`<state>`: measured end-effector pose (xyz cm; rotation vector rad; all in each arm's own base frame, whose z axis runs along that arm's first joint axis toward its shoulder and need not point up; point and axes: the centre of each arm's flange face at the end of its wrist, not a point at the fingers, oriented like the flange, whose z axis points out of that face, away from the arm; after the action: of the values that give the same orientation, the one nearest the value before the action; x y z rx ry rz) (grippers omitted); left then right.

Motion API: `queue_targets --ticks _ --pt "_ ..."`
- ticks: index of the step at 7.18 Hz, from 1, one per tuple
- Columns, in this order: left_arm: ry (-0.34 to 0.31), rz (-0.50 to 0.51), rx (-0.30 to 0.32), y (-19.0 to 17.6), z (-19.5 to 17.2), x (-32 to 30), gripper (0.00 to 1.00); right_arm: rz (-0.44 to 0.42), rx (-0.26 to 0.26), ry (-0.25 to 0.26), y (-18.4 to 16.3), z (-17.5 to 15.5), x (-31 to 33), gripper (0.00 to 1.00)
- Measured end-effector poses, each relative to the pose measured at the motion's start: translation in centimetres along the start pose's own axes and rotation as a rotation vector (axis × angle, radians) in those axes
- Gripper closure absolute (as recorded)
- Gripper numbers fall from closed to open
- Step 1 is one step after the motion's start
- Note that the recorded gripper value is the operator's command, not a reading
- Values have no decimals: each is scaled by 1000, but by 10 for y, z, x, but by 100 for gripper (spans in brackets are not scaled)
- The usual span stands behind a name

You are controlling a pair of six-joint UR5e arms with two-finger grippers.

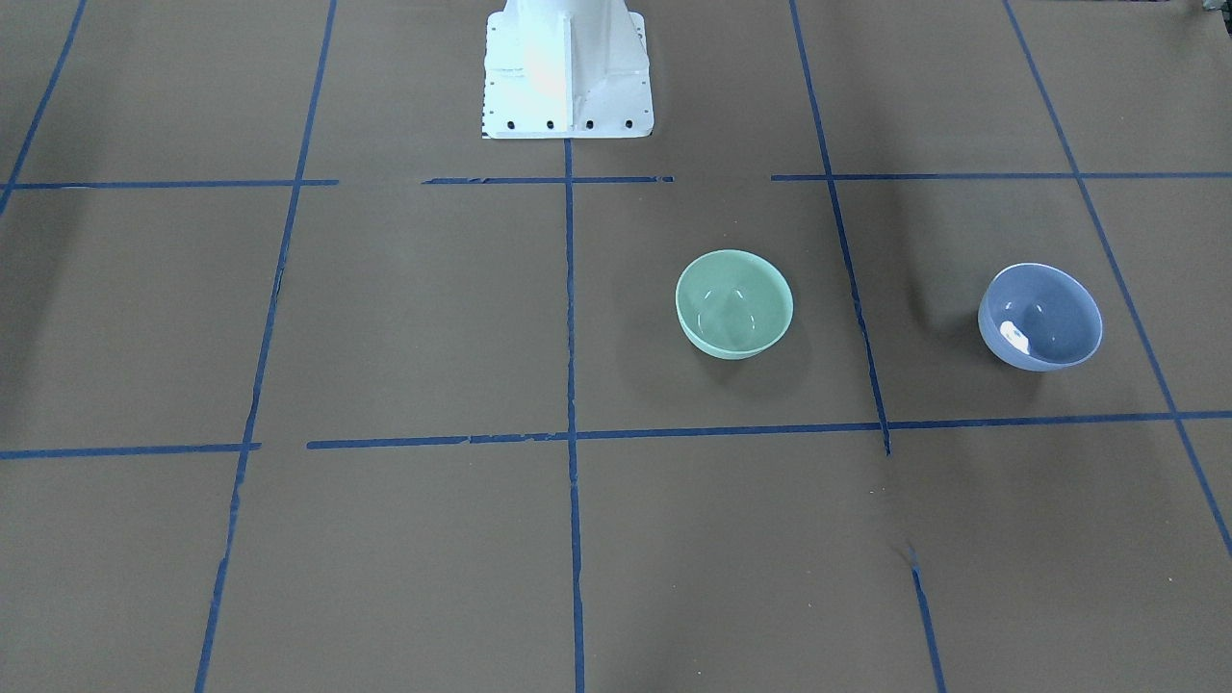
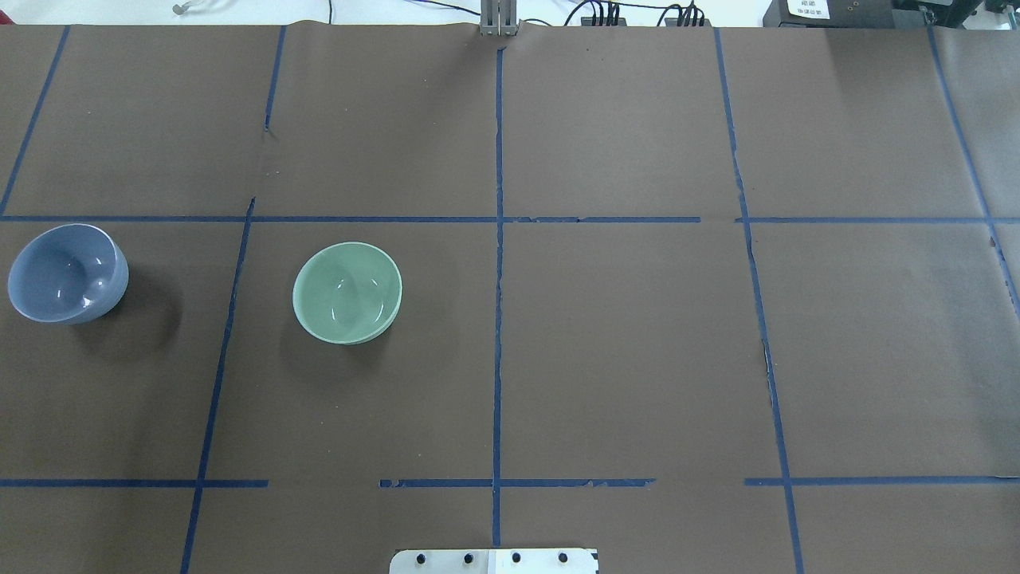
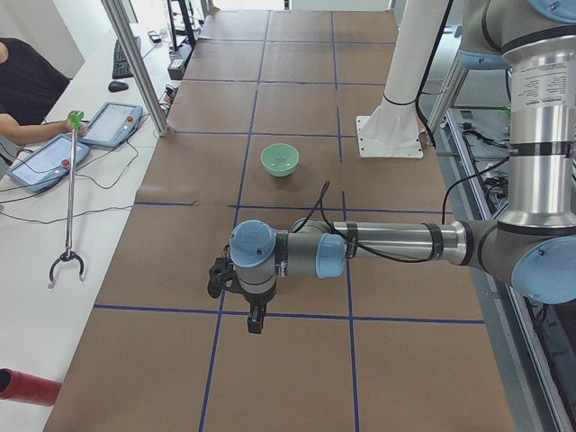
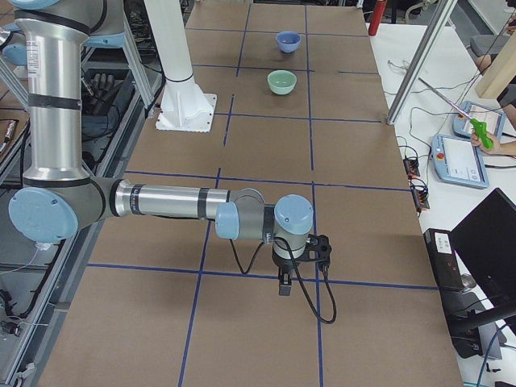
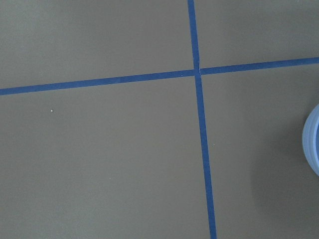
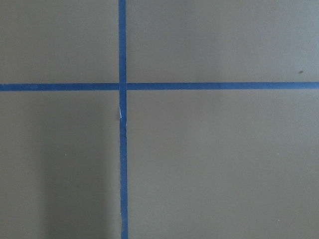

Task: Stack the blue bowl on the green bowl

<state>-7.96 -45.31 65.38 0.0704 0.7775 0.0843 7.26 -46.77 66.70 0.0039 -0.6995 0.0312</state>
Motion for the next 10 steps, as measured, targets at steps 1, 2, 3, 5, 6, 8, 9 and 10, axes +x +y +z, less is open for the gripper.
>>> queue_targets --ticks 1,2,3,5,6,8,9,10 --pt "0 2 2 0 -1 1 0 0 0 0 0 0 0 0" --pt "-1 8 7 -1 -3 3 0 0 0 -1 0 0 0 0" --pt "-2 22 16 -3 -6 6 0 0 0 0 0 0 0 0" --pt "-5 41 35 -13 -13 12 0 0 0 0 0 0 0 0" --pt "-5 45 42 -19 -17 20 0 0 0 0 0 0 0 0" --pt "7 7 56 -36 -10 68 0 0 0 0 0 0 0 0" --pt "23 -34 70 -41 2 99 0 0 0 -1 0 0 0 0" --pt "44 -61 79 -41 22 125 0 0 1 -1 0 0 0 0"
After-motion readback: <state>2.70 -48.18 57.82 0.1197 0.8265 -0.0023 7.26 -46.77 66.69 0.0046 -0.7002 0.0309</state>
